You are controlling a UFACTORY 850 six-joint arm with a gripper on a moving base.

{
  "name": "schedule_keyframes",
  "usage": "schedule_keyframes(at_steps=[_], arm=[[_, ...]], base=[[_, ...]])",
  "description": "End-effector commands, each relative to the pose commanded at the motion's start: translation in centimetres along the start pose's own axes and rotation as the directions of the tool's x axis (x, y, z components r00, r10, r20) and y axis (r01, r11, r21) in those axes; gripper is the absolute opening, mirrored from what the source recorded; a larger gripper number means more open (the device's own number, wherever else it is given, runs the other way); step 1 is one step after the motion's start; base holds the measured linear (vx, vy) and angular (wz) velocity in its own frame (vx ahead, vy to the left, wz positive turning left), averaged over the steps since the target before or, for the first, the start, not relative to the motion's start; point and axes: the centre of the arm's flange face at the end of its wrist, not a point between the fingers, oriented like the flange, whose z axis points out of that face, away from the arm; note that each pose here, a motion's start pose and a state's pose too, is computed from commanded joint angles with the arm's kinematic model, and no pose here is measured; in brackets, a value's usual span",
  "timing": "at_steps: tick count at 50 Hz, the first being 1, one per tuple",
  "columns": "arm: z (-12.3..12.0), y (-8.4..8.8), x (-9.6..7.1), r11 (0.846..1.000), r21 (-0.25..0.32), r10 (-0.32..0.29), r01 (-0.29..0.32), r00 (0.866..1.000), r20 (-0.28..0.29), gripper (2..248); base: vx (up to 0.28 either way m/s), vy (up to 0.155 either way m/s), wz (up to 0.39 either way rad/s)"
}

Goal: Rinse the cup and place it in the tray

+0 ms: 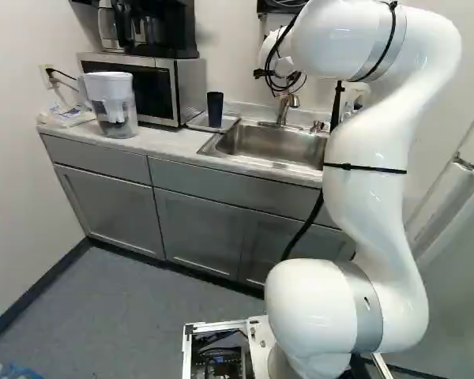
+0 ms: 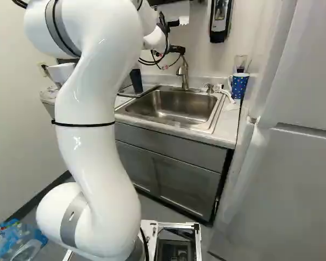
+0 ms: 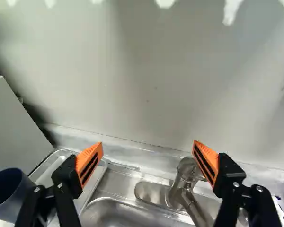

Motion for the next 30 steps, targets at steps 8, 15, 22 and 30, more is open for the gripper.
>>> schedule_keyframes(at_steps=[8, 15, 22, 30], arm=[[0.0, 0.0, 0.1, 1.0, 0.0, 0.0, 0.0, 1.0, -0.012, 247], [0.0, 0.0, 0.2, 1.0, 0.0, 0.0, 0.0, 1.0, -0.014, 247], [-0.3, 0.0, 0.8, 1.0, 0.0, 0.0, 0.0, 1.0, -0.024, 247], [-0.7, 0.1, 1.6, 1.0, -0.001, 0.0, 0.0, 0.999, -0.038, 247]], base=[[0.0, 0.0, 0.0], [0.0, 0.0, 0.0], [0.0, 0.0, 0.0], [0.0, 0.0, 0.0]])
